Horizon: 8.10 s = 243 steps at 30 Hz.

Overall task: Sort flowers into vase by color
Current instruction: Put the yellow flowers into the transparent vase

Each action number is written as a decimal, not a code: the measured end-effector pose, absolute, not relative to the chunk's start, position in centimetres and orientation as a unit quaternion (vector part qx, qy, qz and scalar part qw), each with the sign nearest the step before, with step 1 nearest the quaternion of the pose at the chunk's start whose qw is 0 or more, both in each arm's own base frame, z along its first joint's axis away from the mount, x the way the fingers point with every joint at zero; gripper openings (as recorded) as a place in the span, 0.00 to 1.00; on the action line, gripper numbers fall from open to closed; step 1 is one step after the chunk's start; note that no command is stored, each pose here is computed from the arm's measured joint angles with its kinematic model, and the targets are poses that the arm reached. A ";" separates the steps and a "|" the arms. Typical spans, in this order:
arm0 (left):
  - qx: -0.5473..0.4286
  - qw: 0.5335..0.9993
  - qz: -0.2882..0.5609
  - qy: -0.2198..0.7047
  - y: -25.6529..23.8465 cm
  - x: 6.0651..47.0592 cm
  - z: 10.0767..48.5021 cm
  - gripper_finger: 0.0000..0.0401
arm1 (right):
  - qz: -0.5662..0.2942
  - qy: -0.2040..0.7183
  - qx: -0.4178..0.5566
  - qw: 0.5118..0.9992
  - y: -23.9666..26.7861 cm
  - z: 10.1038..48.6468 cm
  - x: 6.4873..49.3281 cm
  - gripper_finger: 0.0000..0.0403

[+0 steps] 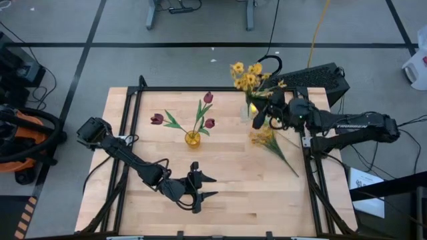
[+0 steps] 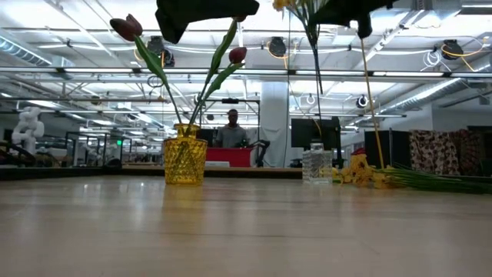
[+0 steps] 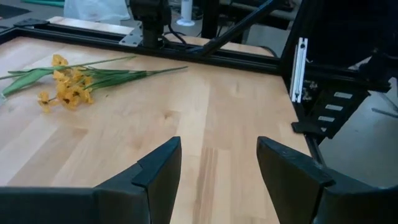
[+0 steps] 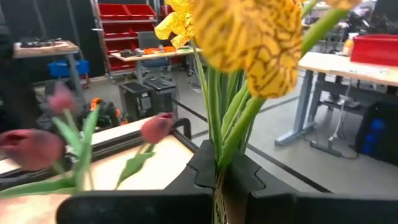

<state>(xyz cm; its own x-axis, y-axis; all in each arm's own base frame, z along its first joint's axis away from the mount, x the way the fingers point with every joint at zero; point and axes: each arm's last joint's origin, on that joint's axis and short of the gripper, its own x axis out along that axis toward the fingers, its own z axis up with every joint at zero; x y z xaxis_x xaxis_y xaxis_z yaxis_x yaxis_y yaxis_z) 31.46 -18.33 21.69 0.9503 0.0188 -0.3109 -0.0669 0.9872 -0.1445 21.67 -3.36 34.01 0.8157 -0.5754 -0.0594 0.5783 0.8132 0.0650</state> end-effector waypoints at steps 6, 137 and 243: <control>-0.077 0.984 0.025 0.159 -18.3 31.5 21.6 0.53 | -0.335 0.032 0.045 0.940 -5.7 32.2 21.8 0.00; -0.081 0.982 0.026 0.169 -18.4 31.3 21.3 0.53 | -0.314 0.349 0.230 0.853 -3.7 24.3 18.7 0.54; -0.079 0.982 0.027 0.169 -18.2 31.4 21.4 0.53 | 0.024 0.275 0.186 0.943 8.1 23.4 18.4 0.02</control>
